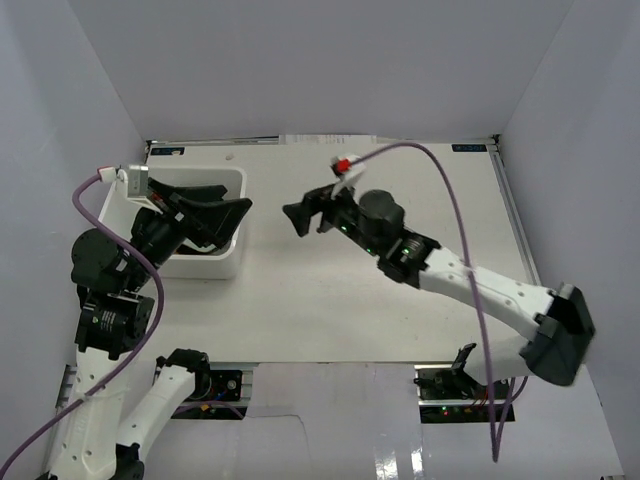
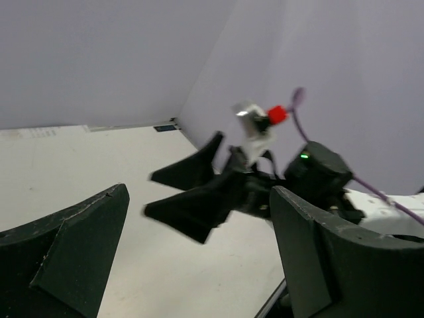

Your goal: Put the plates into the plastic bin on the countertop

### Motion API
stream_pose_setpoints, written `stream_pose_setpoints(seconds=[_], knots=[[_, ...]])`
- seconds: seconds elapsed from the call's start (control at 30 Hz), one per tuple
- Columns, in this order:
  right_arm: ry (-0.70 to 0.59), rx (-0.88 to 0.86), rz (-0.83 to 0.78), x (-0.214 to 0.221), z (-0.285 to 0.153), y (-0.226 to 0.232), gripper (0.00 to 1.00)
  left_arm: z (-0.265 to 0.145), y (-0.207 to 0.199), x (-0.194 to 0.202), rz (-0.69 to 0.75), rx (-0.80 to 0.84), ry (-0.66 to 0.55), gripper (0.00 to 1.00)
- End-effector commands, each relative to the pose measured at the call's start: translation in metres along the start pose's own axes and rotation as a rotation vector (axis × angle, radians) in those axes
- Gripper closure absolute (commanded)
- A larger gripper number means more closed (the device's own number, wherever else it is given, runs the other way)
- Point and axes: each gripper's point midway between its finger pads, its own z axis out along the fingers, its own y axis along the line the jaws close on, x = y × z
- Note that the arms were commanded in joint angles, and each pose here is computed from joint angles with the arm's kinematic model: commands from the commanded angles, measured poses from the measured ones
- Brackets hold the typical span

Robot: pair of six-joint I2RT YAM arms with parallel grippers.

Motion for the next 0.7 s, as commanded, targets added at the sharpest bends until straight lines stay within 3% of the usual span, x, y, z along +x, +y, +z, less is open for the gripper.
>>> stream_pose_setpoints(seconds=[0.0,0.03,0.07,0.13,0.17,0.33,0.5,0.6,0.67], knots=[[-0.08,0.245,-0.036,0.007,-0.06,-0.056,0.1,-0.015,0.026,0.024,0.048,-0.116,0.049,0.02],[-0.126,0.263,-0.014,-0.007,-0.092,-0.06,0.1,-0.019,0.03,0.035,0.048,-0.122,0.08,0.02],[-0.078,0.292,-0.018,0.024,-0.11,-0.072,0.1,-0.021,0.038,0.05,0.044,-0.13,0.115,0.02],[-0.139,0.291,0.003,0.019,-0.153,-0.077,0.1,-0.028,0.042,0.069,0.038,-0.132,0.167,0.02],[-0.107,0.31,-0.001,0.047,-0.167,-0.087,0.1,-0.03,0.05,0.084,0.019,-0.142,0.203,0.02],[-0.254,0.341,0.115,0.055,-0.234,-0.105,0.1,-0.033,0.057,0.114,-0.039,-0.13,0.281,0.02],[-0.315,0.364,0.16,0.066,-0.255,-0.116,0.1,-0.026,0.058,0.115,-0.054,-0.106,0.263,0.02],[-0.287,0.387,0.143,0.065,-0.254,-0.118,0.1,-0.02,0.057,0.117,-0.071,-0.079,0.27,0.02],[-0.298,0.395,0.114,0.046,-0.257,-0.116,0.1,-0.018,0.057,0.119,-0.082,-0.07,0.271,0.02]])
